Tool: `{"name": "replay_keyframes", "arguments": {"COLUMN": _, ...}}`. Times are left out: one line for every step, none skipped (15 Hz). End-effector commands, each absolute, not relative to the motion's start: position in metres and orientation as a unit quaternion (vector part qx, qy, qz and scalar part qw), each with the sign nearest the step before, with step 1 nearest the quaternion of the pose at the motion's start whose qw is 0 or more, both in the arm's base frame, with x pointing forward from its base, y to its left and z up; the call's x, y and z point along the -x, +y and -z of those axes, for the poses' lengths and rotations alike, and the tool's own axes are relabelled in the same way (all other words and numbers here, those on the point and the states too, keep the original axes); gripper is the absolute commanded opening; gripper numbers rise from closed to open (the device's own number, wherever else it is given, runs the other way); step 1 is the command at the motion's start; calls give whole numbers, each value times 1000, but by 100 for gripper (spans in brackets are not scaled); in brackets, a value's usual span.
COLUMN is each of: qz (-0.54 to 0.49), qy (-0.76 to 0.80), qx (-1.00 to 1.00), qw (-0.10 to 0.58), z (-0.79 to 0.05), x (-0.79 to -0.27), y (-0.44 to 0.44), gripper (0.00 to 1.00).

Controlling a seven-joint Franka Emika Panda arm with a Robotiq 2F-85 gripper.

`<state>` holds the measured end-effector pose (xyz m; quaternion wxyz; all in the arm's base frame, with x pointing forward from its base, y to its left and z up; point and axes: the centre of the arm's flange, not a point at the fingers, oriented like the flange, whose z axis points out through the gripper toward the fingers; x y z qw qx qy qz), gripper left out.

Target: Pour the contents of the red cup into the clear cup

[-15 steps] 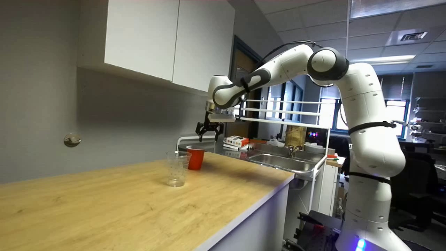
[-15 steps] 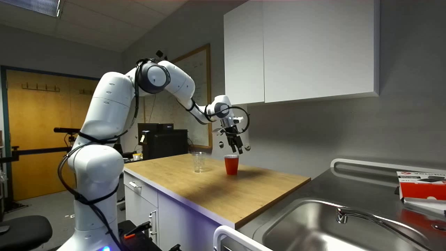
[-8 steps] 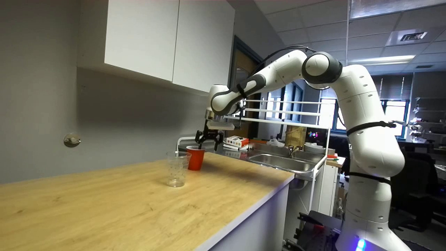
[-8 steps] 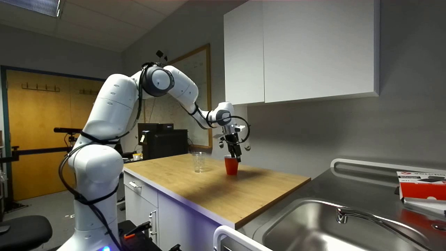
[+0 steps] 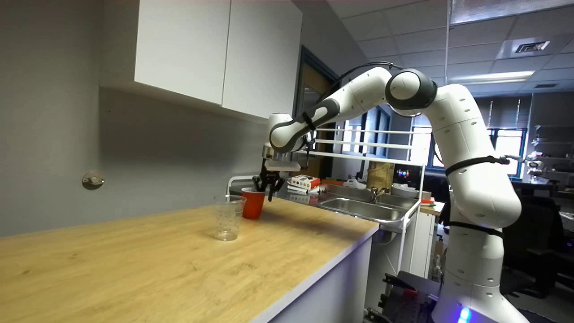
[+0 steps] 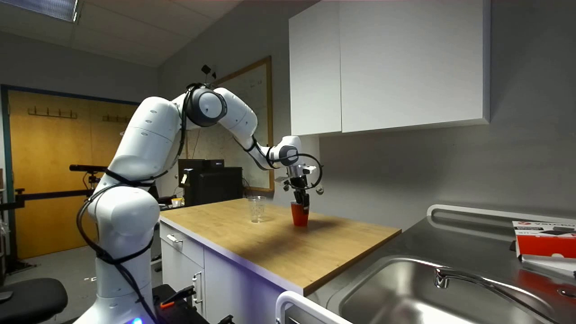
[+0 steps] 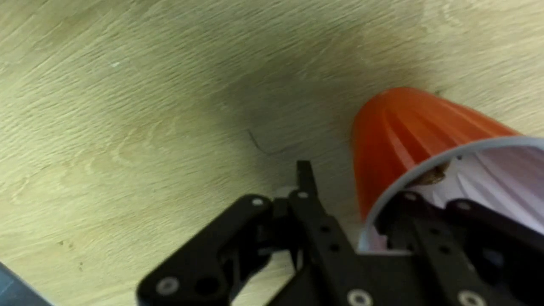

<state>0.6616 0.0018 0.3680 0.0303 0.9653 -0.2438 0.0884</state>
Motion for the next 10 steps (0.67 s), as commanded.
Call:
{"name": "replay_keyframes", "arguments": {"qz": -99, "qy": -247, "qx": -964, "qw": 19, "z": -374, "x": -666, "y": 3, "gripper": 8}}
{"name": "replay_keyframes", "arguments": {"qz": -102, "qy": -248, "qx": -963, "qw": 16, "z": -375, "x": -666, "y": 3, "gripper": 6}}
{"name": "replay_keyframes", "arguments": {"qz": -104, "qy": -249, "qx": -963, "qw": 12, "z": -375, "x": -666, "y": 3, "gripper": 5}}
{"name": "replay_keyframes", "arguments": {"qz": -105, "qy": -251, "qx": -962, "qw": 8, "z": -376, "x": -667, "y": 3, "gripper": 3}}
{"name": "replay_keyframes", "arguments": {"qz": -106, "qy": -254, "qx": -961, "qw": 2, "z": -377, "x": -667, "y": 3, "gripper": 5}}
{"name": "replay_keyframes", "arguments": {"qz": -107, "qy": -258, "qx": -960, "qw": -3, "z": -377, "x": -667, "y": 2, "gripper": 5}}
{"name": "replay_keyframes", "arguments": {"qz": -107, "qy": -260, "qx": -960, "qw": -6, "z": -377, "x": -667, "y": 2, "gripper": 7}}
{"name": "replay_keyframes", "arguments": {"qz": -107, "qy": -262, "qx": -959, "qw": -8, "z": -377, "x": -667, "y": 2, "gripper": 7}}
{"name": "replay_keyframes", "arguments": {"qz": -106, "qy": -266, "qx": -958, "qw": -9, "z": -377, "x": -666, "y": 2, "gripper": 8}}
{"name": "replay_keyframes", "arguments": {"qz": -105, "qy": -268, "qx": -958, "qw": -8, "z": -377, "x": -666, "y": 4, "gripper": 7}}
